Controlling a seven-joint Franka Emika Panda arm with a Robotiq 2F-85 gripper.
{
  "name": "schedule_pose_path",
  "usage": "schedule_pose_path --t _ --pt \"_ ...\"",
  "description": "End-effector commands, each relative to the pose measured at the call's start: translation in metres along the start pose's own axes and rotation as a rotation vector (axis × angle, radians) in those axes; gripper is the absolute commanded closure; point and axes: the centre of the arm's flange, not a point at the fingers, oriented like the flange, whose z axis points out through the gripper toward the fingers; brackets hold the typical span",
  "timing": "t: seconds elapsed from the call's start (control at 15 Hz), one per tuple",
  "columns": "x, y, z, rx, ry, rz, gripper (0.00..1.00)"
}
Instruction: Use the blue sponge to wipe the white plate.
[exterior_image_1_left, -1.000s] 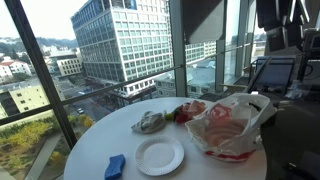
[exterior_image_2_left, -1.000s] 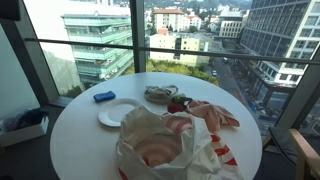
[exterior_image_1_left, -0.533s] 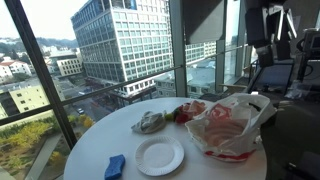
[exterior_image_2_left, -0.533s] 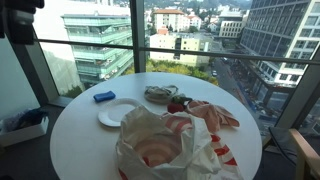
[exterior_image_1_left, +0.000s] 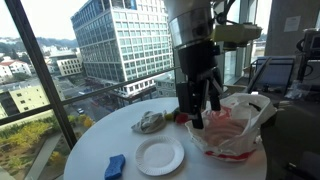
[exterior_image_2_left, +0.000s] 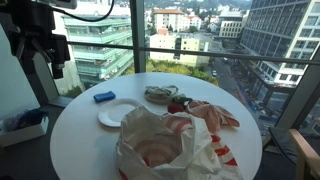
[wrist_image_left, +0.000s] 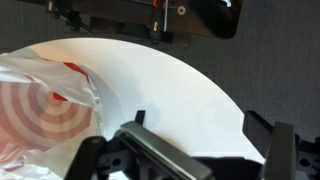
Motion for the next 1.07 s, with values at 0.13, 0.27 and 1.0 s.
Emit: schedule_pose_path --t 0.13,0.27,1.0 --pt "0.100 -0.071 0.026 -0.052 0.048 -0.023 0.00" --pt "0.128 -0.092 0.030 -0.034 0.069 0.036 0.00" --pt "0.133 -0.109 0.056 0.013 0.038 0.064 0.00"
